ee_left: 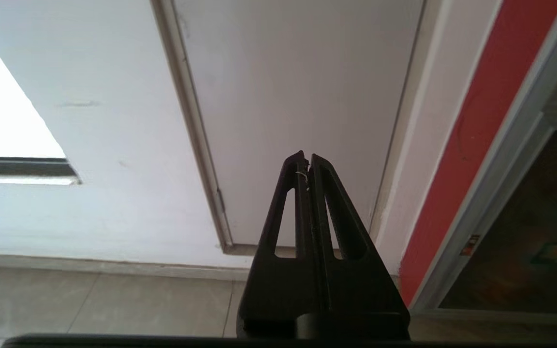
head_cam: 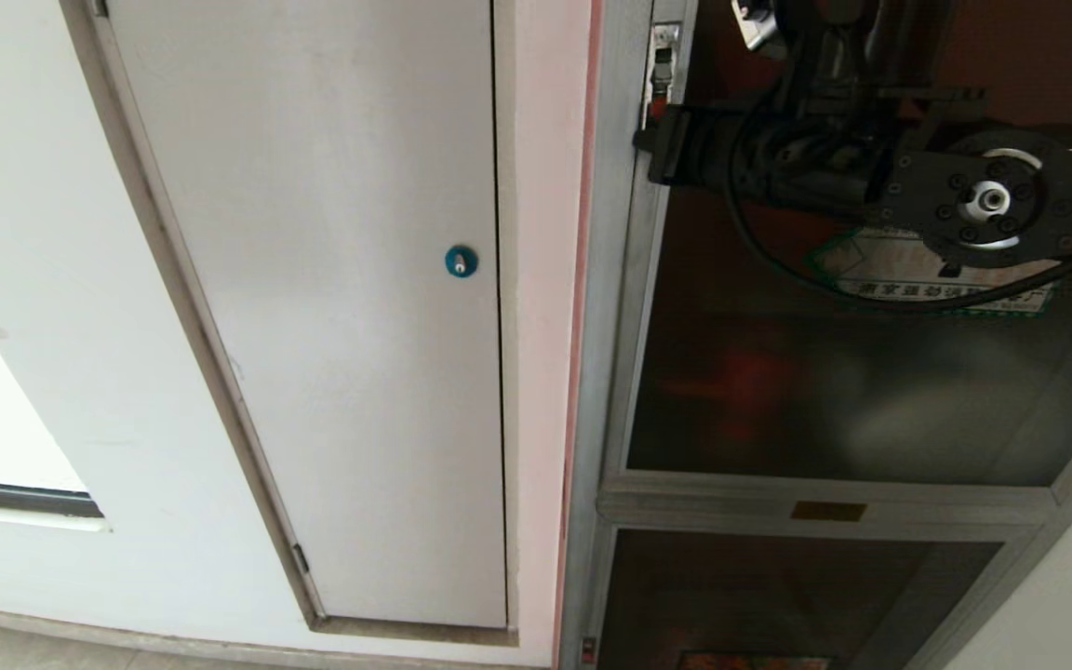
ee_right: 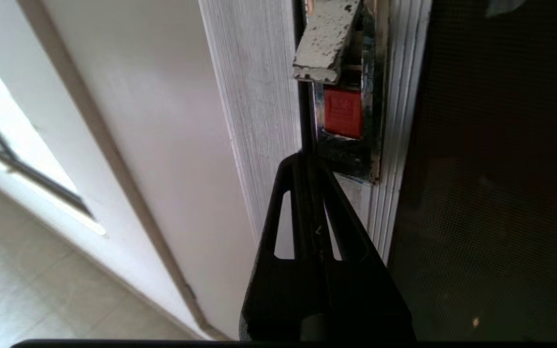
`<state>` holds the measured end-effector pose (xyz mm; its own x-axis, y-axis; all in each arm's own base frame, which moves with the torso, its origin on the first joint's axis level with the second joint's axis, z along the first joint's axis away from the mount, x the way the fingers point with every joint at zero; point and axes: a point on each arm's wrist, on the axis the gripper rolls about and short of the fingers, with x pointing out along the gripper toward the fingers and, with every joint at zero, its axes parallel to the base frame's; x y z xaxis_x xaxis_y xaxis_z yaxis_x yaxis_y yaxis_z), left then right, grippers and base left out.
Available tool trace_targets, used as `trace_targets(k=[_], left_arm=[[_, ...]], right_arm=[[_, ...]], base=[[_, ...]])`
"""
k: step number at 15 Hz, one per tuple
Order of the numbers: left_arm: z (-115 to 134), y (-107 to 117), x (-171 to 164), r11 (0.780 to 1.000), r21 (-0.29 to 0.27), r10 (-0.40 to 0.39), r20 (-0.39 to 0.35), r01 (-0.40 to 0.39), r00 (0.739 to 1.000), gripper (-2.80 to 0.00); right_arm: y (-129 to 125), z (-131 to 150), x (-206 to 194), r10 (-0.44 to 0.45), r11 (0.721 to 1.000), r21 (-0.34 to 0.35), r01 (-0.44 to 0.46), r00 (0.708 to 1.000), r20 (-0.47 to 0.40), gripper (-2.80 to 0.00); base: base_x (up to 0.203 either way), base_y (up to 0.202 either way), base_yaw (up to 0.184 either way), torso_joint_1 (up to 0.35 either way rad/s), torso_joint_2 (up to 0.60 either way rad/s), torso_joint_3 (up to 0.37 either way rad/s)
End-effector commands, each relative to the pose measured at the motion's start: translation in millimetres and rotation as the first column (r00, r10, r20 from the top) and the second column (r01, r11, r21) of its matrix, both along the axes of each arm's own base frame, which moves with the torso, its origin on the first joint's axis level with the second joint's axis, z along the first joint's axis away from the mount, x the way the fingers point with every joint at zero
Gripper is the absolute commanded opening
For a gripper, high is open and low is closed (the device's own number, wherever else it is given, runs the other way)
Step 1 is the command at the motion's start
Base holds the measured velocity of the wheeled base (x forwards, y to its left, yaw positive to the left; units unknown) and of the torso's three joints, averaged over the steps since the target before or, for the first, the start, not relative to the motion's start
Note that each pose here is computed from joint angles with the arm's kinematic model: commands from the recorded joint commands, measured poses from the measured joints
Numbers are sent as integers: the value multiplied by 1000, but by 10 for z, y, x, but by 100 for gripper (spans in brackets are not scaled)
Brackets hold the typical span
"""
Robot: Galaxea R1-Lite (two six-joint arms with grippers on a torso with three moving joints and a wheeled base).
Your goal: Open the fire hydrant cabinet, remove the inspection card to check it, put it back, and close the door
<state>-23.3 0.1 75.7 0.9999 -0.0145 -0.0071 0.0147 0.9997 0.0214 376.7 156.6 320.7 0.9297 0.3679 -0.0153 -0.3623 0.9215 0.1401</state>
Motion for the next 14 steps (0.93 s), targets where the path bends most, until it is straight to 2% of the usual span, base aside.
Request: trace_targets(k=[1, 6, 9, 14], left_arm=[[1, 0, 0, 1000, 0, -2, -1, 2, 1000, -280], [1, 0, 0, 1000, 0, -2, -1, 2, 1000, -280], [1, 0, 0, 1000, 0, -2, -1, 2, 1000, -280], [1, 0, 0, 1000, 0, -2, -1, 2, 1000, -280]], right_arm=[[37, 2, 21, -4, 1000, 6, 4, 1000, 18, -280], [-21, 70, -122, 2, 1000, 9, -2, 1000, 19, -280], [-137, 118, -415, 20, 1000, 17, -21, 1000, 21, -280], [-350, 324, -933, 51, 997, 55, -59, 990, 134, -280]], base=[[0, 0, 0, 0, 0, 0], [0, 0, 0, 0, 0, 0], [0, 0, 0, 0, 0, 0], [0, 0, 0, 0, 18, 6]])
